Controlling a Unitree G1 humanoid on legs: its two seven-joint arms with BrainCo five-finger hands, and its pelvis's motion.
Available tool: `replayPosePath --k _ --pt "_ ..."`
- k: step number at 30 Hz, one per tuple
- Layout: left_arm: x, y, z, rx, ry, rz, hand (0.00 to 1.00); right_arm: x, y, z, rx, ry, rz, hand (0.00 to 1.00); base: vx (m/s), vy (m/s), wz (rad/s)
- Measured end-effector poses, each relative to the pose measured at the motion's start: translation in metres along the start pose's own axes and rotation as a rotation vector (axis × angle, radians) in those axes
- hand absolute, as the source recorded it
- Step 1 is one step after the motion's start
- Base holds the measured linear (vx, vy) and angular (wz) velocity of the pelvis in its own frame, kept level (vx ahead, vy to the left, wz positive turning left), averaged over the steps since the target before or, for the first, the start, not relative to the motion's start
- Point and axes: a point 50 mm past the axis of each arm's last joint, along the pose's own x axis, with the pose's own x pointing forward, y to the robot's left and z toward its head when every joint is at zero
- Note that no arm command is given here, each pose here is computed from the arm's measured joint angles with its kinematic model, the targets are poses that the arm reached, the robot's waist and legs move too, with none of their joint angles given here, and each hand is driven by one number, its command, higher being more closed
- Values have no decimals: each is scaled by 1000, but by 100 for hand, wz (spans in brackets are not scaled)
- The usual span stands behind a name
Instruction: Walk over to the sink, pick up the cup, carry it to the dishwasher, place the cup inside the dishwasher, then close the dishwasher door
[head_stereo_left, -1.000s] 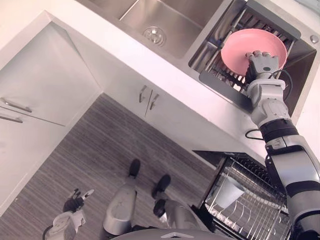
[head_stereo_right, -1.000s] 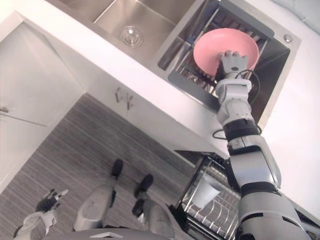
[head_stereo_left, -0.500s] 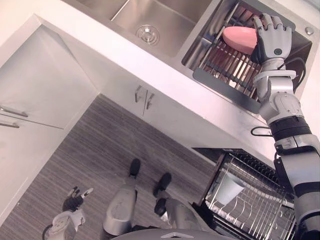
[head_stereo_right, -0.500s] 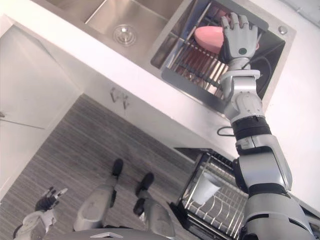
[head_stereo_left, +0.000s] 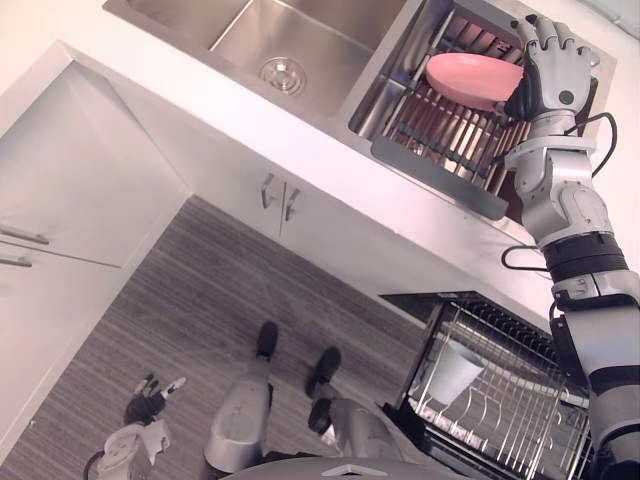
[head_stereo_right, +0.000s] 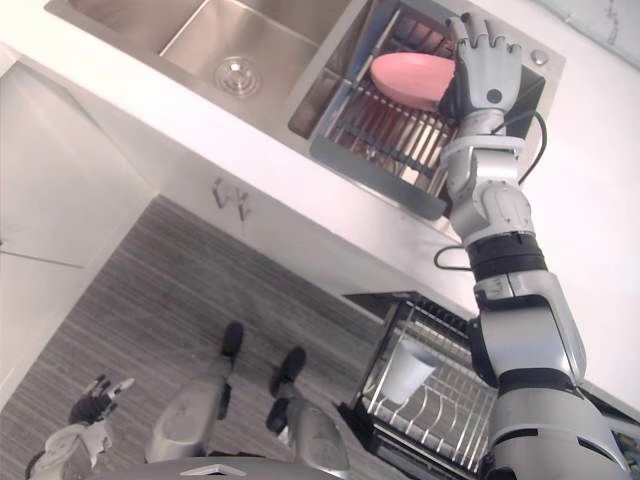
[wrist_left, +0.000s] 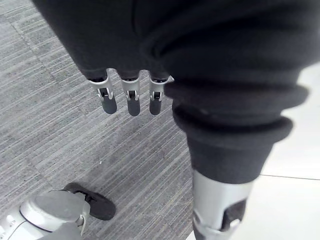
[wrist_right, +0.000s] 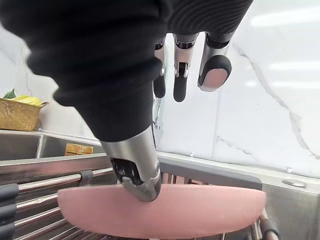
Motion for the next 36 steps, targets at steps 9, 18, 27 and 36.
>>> replayPosePath --k 9,18,27,36 --pt "-2 1 -9 -7 32 10 0 -13 11 -12 75 56 79 0 10 10 -1" --pt "-5 5 -18 -8 63 26 0 -29 21 -10 96 6 189 0 5 28 -3" --pt "-6 4 -20 -4 69 24 0 -41 34 -11 98 -5 325 0 2 7 0" --pt "-6 4 -21 -5 78 25 0 -48 41 -9 108 -1 351 0 3 9 0"
